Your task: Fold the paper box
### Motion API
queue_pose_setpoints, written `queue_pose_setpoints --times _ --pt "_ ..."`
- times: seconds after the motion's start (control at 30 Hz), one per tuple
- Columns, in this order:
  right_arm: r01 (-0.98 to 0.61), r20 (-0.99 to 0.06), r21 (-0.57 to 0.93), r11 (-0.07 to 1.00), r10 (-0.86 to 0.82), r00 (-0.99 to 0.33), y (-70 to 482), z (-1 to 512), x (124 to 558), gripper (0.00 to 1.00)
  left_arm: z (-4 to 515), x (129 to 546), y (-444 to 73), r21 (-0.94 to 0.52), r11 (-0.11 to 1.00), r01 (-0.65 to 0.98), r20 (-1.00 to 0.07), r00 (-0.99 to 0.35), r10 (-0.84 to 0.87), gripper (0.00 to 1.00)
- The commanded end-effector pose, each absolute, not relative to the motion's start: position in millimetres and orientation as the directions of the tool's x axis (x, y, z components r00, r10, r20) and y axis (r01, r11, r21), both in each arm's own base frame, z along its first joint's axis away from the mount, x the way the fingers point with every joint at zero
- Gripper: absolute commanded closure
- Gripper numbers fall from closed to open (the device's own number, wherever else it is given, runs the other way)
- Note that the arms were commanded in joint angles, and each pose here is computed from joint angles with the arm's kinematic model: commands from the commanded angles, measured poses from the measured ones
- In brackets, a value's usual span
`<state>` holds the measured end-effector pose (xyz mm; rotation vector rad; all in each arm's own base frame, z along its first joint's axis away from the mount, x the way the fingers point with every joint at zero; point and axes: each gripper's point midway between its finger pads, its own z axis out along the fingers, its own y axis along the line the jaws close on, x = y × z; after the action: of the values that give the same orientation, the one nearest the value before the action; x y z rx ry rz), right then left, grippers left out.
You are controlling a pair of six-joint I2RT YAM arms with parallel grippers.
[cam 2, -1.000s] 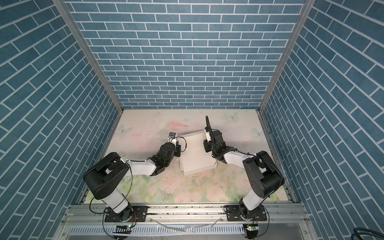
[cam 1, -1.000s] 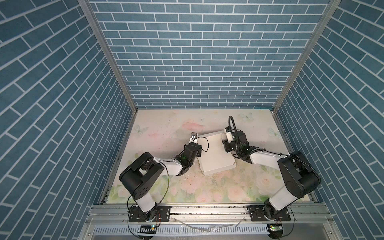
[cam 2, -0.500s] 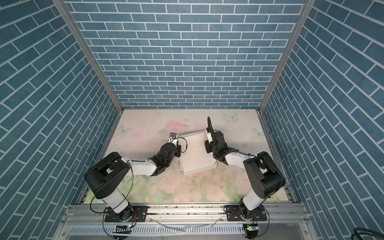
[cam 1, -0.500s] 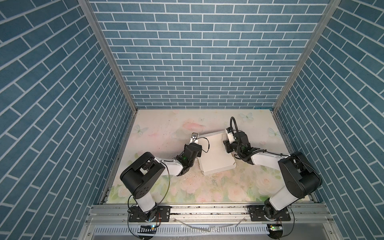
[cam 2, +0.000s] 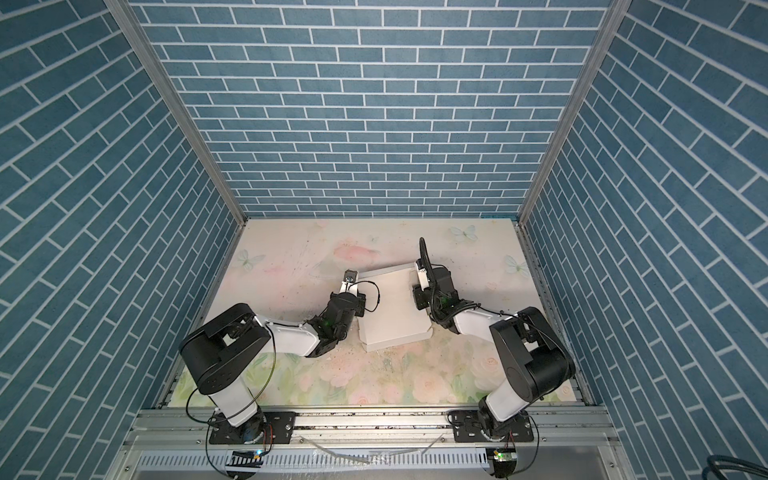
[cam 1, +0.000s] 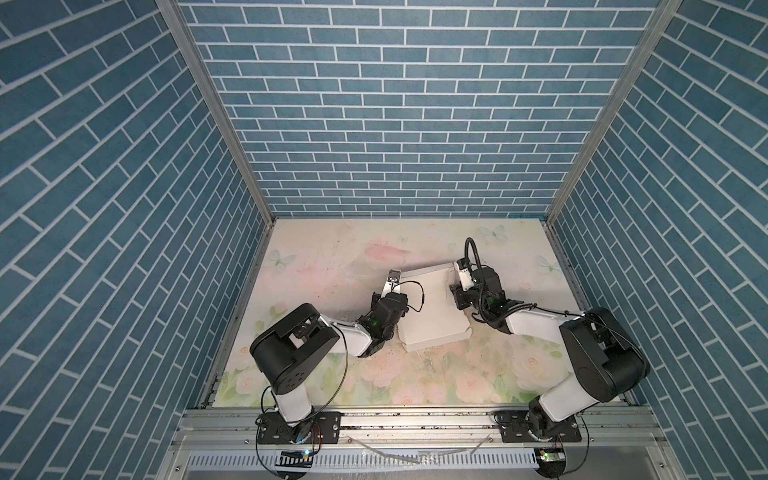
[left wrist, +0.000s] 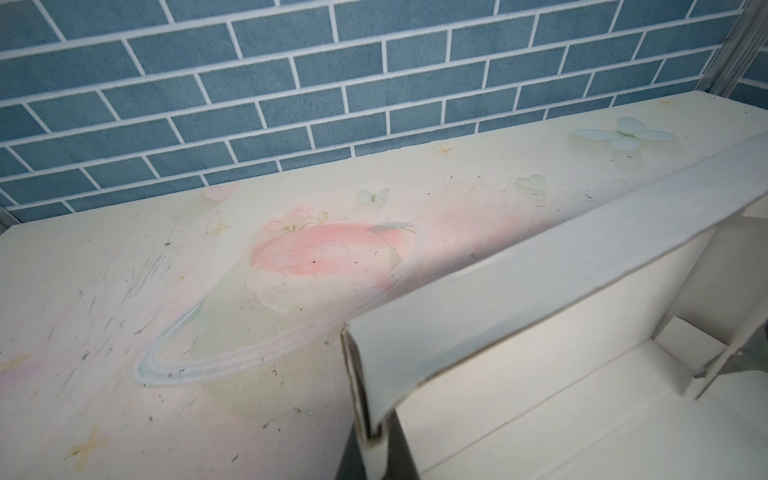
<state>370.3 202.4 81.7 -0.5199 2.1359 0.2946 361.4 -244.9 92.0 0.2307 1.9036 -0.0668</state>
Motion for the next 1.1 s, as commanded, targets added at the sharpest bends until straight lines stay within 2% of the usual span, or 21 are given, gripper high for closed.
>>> queue_pose_setpoints --times 0.0,1.07 --pt "-0.485 -0.845 -0.001 0.875 -0.260 -0.467 200 94 373 0.60 3 323 -218 0.270 0.919 0.286 -0.769 -0.511 0.385 1.00" --pt "-0.583 -0.858 0.042 0.811 -0.270 -0.438 226 102 393 0.57 0 330 -228 0.268 0.913 0.308 -0.785 -0.480 0.392 1.00"
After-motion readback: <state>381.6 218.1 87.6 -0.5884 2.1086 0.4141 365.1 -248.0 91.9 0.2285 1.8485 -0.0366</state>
